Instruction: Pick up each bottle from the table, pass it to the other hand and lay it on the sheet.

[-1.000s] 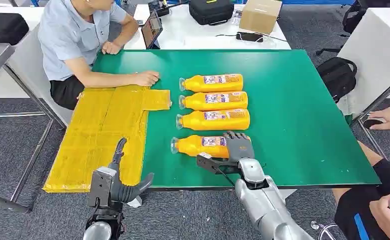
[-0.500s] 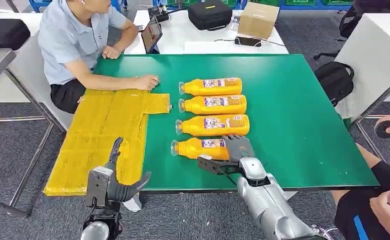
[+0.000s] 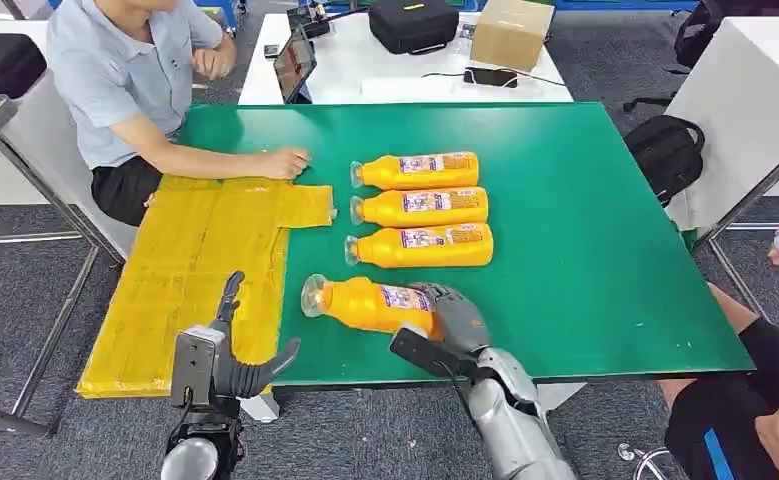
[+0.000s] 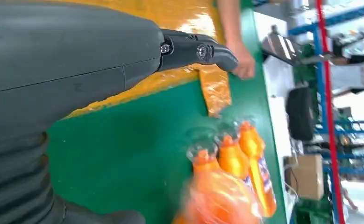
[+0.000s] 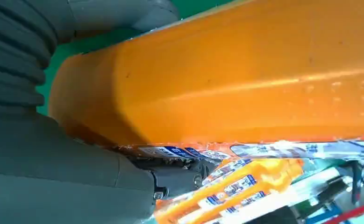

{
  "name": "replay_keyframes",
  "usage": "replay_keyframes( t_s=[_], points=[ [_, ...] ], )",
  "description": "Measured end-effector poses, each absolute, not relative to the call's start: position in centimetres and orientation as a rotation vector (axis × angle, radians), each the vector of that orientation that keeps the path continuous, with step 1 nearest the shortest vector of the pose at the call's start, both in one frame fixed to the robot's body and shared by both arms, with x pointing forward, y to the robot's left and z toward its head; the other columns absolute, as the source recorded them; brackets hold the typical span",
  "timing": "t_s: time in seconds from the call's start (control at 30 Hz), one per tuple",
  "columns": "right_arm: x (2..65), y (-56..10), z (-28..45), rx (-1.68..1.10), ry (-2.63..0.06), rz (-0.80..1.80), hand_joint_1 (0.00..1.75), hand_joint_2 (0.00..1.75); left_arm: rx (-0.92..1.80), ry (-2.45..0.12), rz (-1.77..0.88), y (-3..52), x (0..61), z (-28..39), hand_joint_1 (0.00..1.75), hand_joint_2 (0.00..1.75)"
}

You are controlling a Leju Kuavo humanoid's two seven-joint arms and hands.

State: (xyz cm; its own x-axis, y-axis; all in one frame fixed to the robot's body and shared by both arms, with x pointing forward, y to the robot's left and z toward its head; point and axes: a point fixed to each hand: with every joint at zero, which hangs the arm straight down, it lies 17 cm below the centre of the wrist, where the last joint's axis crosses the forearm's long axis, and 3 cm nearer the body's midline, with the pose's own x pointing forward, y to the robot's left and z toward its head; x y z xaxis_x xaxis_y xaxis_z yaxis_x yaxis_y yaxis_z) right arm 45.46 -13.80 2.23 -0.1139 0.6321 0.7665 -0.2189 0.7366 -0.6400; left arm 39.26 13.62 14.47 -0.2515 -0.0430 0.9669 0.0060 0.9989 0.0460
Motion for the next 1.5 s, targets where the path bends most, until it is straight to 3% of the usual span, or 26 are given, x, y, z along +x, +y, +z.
replay_keyframes(
  t_s=[0.3, 0.57, 0.8, 1.17, 1.5],
  points=[
    [44.7, -15.9, 9.8, -0.372, -1.729, 0.434, 1.75, 1.75, -0.001, -1.802, -0.022, 13.3, 39.3, 13.8, 0.0, 1.75],
    [44.6, -14.9, 13.7, -0.294, -1.853, 0.319, 1.75, 1.75, -0.267, -1.884, -0.161, 7.9, 37.1, 15.8, 0.0, 1.75],
    [44.5, -9.6, 15.6, -0.208, -1.909, 0.401, 1.75, 1.75, -0.352, -1.926, -0.241, 4.7, 36.1, 17.0, 0.0, 1.75],
    [42.3, -2.0, 15.0, -0.172, -1.973, 0.642, 1.75, 1.75, -0.429, -1.861, -0.124, 4.2, 36.7, 16.1, 0.0, 1.75],
    [40.4, 0.4, 11.5, -0.134, -1.923, 0.735, 1.75, 1.75, -0.571, -1.851, 0.07, 5.4, 36.8, 17.1, 0.0, 1.75]
  ],
)
